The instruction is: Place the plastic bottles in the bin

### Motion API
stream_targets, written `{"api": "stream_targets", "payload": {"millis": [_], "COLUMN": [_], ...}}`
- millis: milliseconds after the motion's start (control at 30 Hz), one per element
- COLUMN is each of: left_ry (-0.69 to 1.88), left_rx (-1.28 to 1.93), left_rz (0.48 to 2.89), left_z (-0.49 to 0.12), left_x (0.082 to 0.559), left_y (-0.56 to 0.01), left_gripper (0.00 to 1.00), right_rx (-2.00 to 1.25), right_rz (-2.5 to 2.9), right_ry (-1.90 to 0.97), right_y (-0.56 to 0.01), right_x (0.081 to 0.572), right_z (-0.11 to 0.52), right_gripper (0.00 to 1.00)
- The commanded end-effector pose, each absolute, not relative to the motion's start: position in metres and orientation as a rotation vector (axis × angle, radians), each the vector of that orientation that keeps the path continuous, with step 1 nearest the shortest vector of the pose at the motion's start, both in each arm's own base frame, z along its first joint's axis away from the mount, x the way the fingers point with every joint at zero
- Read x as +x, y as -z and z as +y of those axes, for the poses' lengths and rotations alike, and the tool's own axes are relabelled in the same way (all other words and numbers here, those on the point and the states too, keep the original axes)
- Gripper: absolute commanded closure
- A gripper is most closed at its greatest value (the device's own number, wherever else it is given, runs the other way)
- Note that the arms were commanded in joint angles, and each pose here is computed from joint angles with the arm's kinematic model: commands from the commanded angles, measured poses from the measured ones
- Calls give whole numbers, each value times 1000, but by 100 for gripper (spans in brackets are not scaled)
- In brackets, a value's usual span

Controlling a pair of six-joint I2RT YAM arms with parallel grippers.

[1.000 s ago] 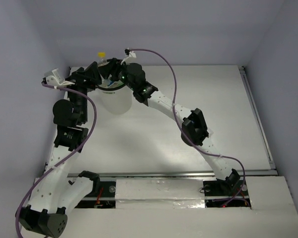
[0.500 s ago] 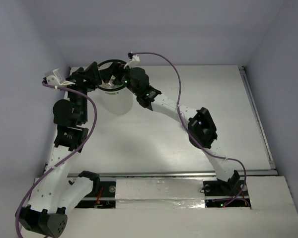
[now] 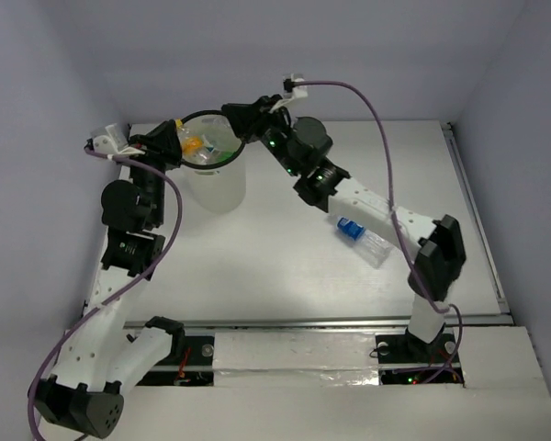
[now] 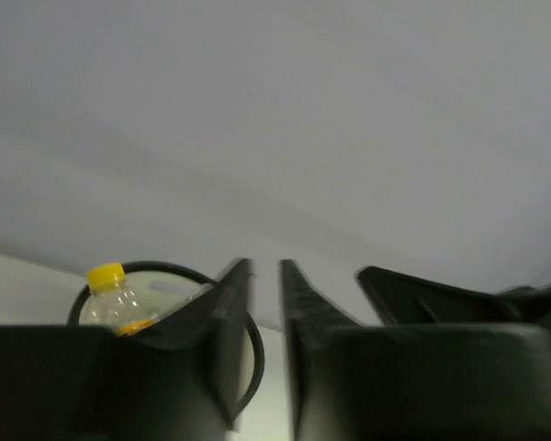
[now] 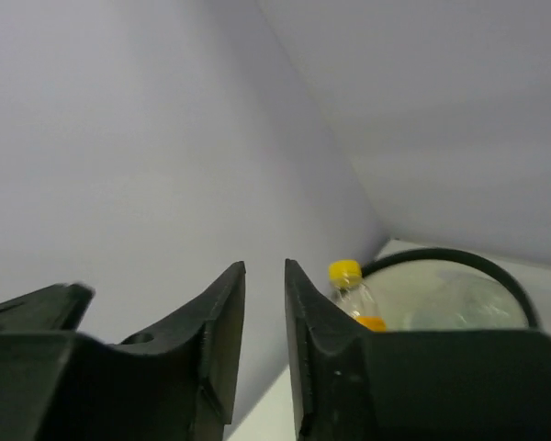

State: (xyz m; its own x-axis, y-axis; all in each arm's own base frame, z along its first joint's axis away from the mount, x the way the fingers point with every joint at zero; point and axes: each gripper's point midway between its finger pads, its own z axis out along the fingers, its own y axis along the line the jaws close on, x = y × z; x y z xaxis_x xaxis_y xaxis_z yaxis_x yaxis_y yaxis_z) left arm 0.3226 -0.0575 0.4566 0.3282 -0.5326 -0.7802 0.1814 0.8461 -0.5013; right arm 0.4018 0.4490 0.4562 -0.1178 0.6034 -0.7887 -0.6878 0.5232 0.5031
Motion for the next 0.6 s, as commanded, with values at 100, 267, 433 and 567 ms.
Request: {"api": "stream_targets", "payload": {"millis": [100,267,433,567], "left_ry": [632,687,894,972], "left_rx": [-226,-133,-139,-137], "left_rz": [1268,1543,1742,1900], "left_z": [-131,-229,-322,-376], "left_x": [329,346,330,322], "left_y": [-451,-388,-311,-246], "left_gripper": [100,100,93,50], "right_rx": [46,133,134,188], "right_rz": [1147,1285,1360,1364], "right_ry": [-949,-841,-680,-589], "right_y": [-503,-454,-440,-432], "right_x": [375,370,333,308], "right_z": [314,214,164,124], "right_gripper": [85,83,75,54]}}
